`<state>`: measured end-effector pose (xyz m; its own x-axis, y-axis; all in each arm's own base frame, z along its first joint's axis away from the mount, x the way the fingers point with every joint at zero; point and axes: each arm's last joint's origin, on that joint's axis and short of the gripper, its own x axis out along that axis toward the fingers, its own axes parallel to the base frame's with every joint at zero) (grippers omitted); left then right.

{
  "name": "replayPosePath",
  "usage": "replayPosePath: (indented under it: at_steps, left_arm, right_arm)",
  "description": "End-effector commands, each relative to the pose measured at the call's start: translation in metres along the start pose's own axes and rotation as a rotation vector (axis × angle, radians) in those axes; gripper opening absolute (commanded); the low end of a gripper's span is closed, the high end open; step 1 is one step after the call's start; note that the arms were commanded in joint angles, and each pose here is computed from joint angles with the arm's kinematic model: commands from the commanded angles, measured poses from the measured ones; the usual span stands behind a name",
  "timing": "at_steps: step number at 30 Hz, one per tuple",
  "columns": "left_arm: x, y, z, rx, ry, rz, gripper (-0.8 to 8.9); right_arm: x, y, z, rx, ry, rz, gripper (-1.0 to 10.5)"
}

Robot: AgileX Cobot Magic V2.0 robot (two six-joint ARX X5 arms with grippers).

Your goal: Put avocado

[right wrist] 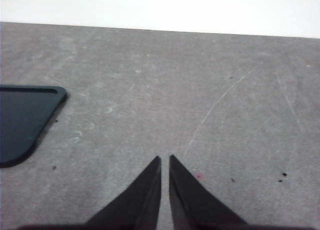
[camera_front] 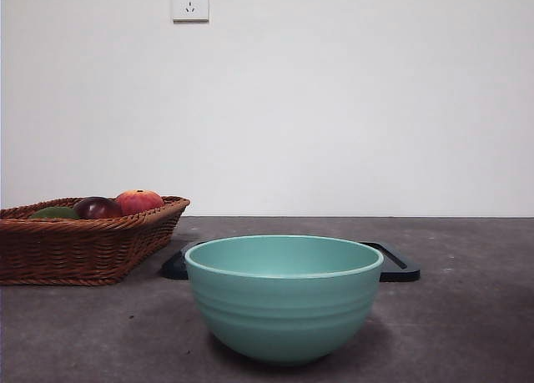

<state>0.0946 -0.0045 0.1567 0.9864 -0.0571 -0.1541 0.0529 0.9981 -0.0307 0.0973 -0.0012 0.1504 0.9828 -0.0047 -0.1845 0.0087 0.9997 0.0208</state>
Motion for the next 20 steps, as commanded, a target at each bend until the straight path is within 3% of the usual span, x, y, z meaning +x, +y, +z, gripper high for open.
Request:
replayPosePath:
  at_steps: [1, 8, 15, 20]
  left_arm:
    - [0.002, 0.000, -0.007, -0.011, 0.025, -0.006, 0.16]
    - [0.002, 0.000, -0.006, -0.024, 0.021, -0.006, 0.16]
    - [-0.005, 0.000, 0.014, -0.149, -0.044, 0.002, 0.16]
    - [-0.015, 0.001, 0.039, -0.244, -0.127, 0.051, 0.16]
  right_arm:
    - [0.000, 0.000, -0.001, 0.090, -0.007, 0.013, 0.2]
    - [0.000, 0.001, 0.002, 0.193, -0.021, 0.045, 0.1]
    - [-0.009, 0.002, 0.027, 0.312, -0.096, 0.060, 0.1]
    - [-0.022, 0.002, 0.056, 0.342, -0.131, 0.068, 0.1]
